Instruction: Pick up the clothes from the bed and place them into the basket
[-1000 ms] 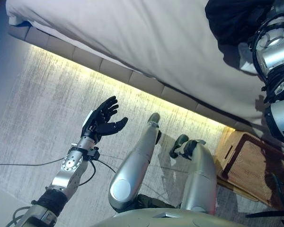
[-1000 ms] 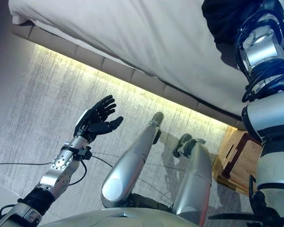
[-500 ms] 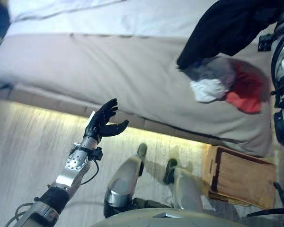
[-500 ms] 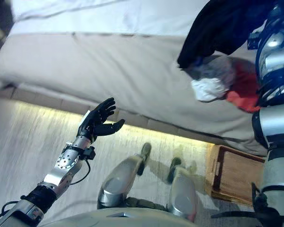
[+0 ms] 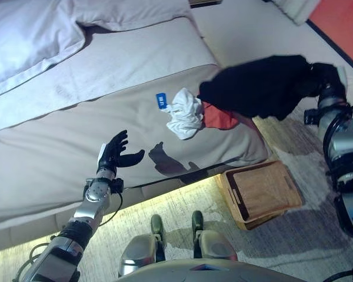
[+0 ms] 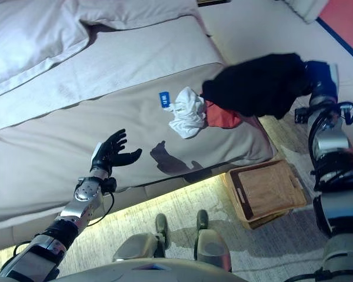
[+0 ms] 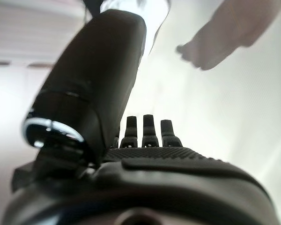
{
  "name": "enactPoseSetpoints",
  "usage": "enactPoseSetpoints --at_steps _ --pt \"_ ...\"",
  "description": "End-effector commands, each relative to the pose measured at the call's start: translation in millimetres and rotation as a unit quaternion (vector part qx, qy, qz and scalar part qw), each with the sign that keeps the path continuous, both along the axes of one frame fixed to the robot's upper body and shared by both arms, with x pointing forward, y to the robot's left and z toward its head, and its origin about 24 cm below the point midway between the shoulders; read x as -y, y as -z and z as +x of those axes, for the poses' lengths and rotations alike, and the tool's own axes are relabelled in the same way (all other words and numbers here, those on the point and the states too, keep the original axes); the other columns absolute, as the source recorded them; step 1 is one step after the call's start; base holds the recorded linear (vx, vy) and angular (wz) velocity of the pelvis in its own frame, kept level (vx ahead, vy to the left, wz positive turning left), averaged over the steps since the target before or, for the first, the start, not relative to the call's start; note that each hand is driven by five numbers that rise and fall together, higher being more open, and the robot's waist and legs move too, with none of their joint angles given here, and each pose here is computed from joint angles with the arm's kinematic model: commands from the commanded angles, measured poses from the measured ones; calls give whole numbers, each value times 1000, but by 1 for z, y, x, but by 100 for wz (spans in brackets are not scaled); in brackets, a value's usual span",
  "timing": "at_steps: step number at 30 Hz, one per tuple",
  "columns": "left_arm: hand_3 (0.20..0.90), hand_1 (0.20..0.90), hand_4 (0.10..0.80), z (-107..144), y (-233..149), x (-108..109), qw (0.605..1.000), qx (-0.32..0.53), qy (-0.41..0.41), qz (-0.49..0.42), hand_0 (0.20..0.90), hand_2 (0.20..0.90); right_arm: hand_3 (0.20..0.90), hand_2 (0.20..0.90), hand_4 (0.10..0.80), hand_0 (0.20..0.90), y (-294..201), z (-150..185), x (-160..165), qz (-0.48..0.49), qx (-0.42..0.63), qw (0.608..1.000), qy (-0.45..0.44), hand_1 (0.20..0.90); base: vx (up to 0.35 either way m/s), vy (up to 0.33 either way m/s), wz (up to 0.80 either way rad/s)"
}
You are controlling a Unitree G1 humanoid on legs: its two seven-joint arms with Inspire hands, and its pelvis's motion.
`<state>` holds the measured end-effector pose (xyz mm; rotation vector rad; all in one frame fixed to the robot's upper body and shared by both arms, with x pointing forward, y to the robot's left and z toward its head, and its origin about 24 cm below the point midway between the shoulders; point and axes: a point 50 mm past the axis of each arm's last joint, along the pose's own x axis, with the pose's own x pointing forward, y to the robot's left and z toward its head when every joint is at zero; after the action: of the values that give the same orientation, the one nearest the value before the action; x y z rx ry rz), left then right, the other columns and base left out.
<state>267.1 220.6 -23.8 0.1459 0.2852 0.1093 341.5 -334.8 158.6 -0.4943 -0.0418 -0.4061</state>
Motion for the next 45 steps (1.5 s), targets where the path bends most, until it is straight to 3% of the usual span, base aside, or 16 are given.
enactPoseSetpoints --at_steps 1,6,19,35,45 --pt "900 900 800 -1 -1 10 999 25 24 16 900 900 200 300 100 300 -69 -5 -3 -27 168 985 3 300 -37 -77 -31" --pt "900 900 800 4 -2 17 999 22 39 21 900 900 200 300 100 300 -60 -16 -2 5 199 980 24 300 -32 -58 -20" --pt "900 900 800 0 5 20 998 4 56 21 900 900 200 300 100 300 -18 -24 7 30 120 992 34 300 -8 -54 -12" --pt "900 900 800 7 4 34 997 10 69 21 900 900 200 300 100 300 98 -32 -5 56 -102 992 47 300 -6 -18 -1" --pt "900 900 800 15 -1 42 995 21 89 25 900 900 200 300 100 300 174 -79 17 54 -300 941 147 300 -14 -9 5"
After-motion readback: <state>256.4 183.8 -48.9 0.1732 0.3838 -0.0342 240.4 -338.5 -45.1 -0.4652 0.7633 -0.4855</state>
